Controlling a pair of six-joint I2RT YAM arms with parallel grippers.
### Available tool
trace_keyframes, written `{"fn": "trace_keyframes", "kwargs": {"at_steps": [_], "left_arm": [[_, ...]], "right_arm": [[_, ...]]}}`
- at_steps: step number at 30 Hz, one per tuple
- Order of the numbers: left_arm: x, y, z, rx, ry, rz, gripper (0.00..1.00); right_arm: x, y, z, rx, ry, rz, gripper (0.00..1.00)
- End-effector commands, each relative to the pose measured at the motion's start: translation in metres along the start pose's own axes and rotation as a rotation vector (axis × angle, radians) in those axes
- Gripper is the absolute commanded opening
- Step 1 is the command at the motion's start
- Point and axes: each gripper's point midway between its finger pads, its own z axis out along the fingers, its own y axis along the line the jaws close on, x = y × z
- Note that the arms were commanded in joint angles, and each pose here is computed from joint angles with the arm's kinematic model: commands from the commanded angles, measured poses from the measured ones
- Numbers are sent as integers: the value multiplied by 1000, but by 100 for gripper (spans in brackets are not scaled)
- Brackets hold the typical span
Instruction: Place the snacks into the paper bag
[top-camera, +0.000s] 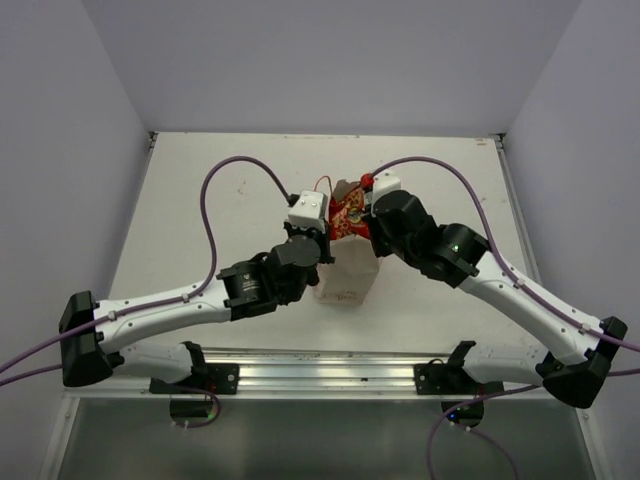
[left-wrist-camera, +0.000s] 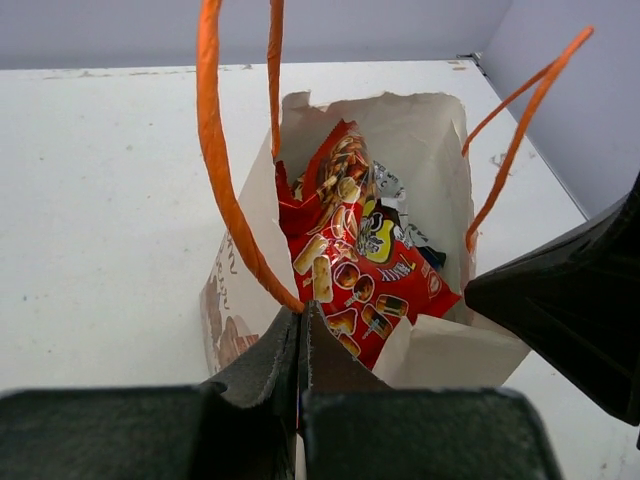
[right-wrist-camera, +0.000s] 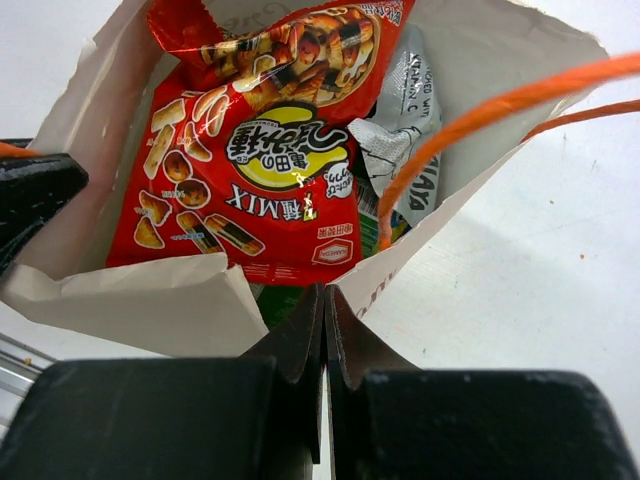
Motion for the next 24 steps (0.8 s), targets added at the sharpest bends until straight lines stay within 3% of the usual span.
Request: {"fn": "trace_keyframes", "kwargs": {"at_steps": [1, 12, 24], "left_arm": [[-54, 6, -16, -22, -145, -139, 0], [-5, 49, -27, -156, -49, -110, 0], [13, 46, -19, -182, 5, -94, 0]], "right_arm": [[-48, 13, -13, -4, -151, 64, 0], [-35, 36, -8, -29, -131, 39, 0], [-10, 30, -8, -1, -73, 45, 1]]}}
